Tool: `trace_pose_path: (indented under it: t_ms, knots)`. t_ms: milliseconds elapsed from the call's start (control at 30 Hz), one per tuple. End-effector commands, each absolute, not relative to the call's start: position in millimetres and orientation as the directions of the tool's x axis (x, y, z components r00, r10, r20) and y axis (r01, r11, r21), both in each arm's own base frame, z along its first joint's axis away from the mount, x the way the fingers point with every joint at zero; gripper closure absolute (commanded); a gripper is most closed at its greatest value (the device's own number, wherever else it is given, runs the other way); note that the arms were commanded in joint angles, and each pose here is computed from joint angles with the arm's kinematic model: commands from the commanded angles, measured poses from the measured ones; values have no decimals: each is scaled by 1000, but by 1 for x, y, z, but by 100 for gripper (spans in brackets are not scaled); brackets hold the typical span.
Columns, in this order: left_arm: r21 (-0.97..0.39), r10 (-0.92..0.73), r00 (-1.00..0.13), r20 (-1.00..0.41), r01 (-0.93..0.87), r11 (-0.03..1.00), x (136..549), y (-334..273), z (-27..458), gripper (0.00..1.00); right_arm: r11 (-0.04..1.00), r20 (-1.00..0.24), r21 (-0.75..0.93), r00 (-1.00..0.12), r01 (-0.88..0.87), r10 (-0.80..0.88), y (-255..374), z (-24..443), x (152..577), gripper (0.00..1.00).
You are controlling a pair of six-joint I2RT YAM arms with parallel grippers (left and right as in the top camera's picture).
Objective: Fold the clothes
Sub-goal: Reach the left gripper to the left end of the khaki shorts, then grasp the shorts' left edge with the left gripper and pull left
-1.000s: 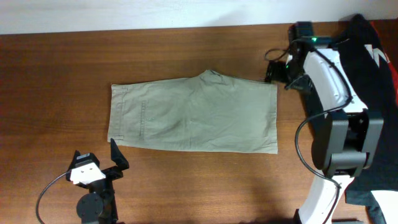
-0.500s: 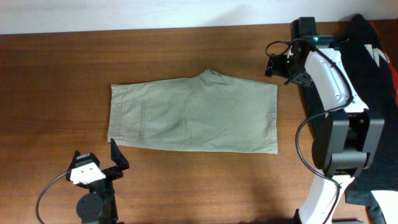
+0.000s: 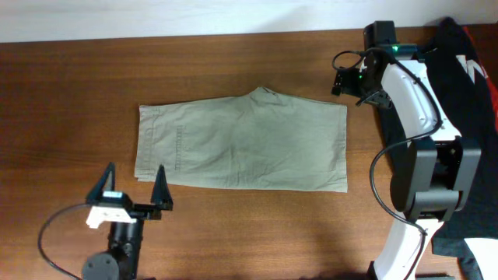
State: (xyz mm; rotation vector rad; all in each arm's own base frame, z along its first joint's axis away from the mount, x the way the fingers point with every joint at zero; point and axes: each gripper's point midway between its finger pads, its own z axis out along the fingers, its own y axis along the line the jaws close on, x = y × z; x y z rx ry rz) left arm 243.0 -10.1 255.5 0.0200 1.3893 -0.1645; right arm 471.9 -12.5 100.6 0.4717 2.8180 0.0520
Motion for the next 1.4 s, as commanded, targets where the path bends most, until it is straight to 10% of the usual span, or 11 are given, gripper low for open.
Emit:
trace_pose_path:
  t_ms: [0,433,1367]
  knots:
    - [-39,-41,16,-999,124,992,268,-9,273,1,944,-314,79,-891,320,328,-18,117,476,1]
    - [-194,-53,-731,-681,110,975,402,24,235,1,944,-313,78,-891,319,327,-18,117,476,1]
    - [-507,-145,-987,-70,-90,857,379,46,1,1,944,-313,78,-891,320,328,-18,117,476,1]
